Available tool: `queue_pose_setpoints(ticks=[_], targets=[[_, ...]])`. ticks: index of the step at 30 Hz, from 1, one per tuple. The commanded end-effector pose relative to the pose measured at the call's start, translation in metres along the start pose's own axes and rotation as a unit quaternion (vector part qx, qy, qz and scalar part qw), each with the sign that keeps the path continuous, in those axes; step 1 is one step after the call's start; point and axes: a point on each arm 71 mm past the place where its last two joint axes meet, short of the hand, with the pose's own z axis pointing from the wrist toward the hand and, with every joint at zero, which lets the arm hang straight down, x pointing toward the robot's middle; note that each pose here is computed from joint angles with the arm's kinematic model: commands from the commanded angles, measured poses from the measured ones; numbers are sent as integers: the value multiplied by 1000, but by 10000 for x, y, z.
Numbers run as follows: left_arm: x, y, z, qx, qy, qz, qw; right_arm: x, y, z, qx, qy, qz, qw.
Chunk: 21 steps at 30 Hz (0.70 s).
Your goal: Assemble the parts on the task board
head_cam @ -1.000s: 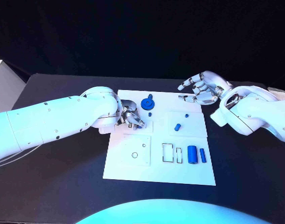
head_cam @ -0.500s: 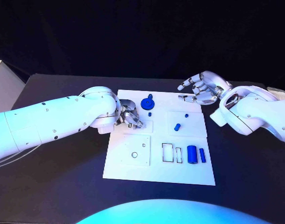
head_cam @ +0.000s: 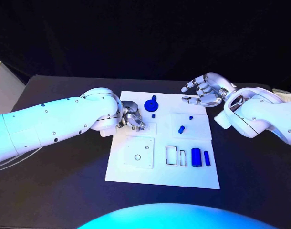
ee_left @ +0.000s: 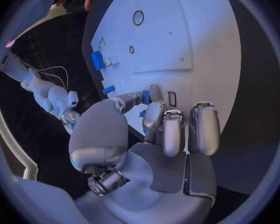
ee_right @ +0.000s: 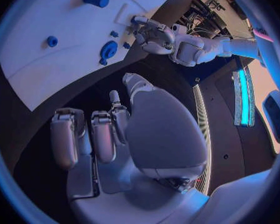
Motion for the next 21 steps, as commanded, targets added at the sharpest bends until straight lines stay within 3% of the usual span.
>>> queue_pose_setpoints(ticks=[1,21], targets=[[16,-2,16,4,-5,-16,1000,16,8,-2,-6,8,-3,1000],[9,-14,14,14,-1,-31,999,48,-11,-7,-4,14,-1,1000]])
